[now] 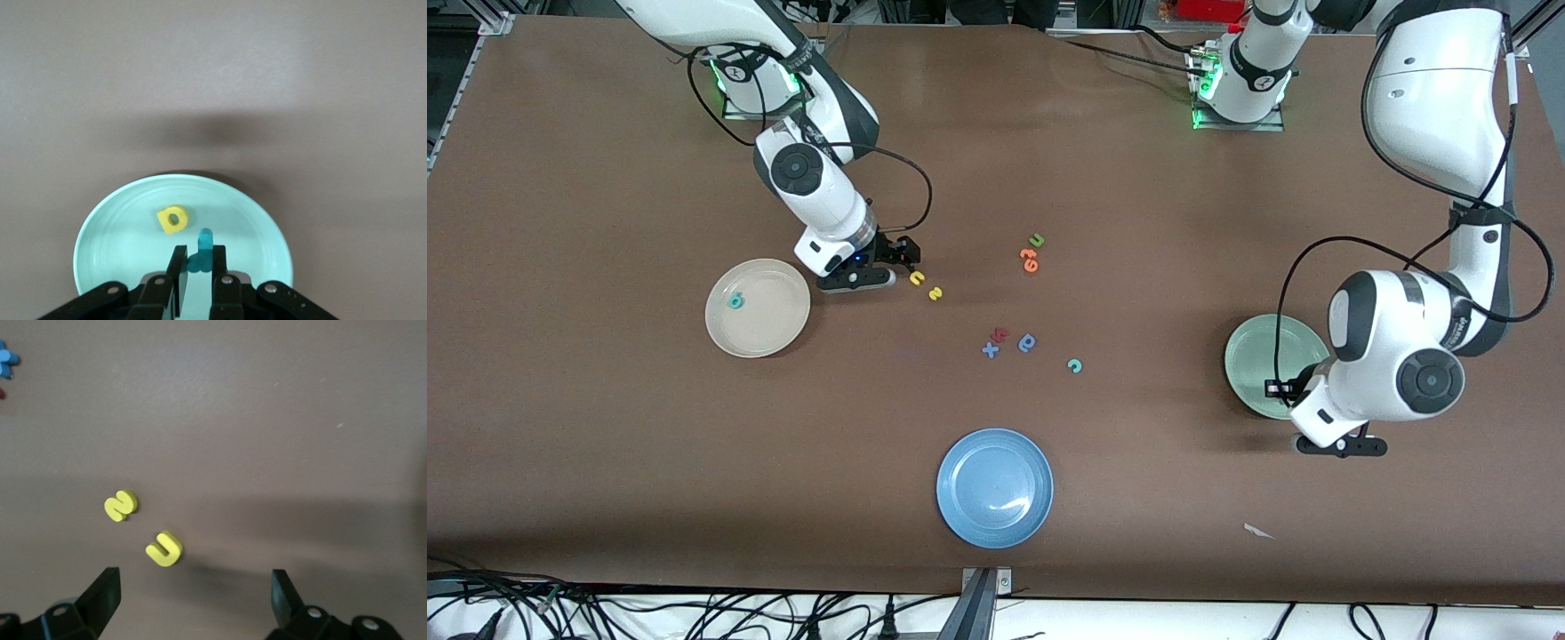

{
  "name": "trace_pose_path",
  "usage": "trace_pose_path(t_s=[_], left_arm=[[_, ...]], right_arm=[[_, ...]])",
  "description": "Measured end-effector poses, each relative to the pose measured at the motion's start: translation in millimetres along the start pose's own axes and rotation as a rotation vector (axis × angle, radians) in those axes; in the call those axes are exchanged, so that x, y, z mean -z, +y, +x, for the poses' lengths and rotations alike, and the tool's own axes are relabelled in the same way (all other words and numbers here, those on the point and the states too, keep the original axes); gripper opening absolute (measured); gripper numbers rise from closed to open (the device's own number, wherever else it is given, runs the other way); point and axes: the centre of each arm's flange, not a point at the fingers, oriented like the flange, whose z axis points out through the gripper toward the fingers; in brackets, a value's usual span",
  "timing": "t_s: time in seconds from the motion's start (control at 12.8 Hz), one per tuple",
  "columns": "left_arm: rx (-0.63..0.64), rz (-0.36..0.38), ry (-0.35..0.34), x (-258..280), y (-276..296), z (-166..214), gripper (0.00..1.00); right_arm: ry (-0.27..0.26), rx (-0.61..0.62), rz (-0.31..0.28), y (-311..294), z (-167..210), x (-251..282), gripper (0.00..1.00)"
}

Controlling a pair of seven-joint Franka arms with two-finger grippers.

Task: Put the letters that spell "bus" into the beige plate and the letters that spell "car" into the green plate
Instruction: 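Place the teal l on the green plate with the left gripper, then grasp the yellow u with the right gripper while the left grasps teal c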

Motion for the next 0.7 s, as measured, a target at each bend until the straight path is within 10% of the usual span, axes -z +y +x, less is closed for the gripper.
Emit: trace_pose_path(t_s=[0.16, 0.7], left_arm=[[0.0, -0.004, 0.023, -20, -12, -25, 0.26], [0.125, -0.132, 0.054, -11, 103, -37, 1.0]], right_arm=[[0.009, 0.0, -0.019, -8, -5, -12, 1.0], [0.028, 0.005, -0.077, -34, -12, -42, 1.0]])
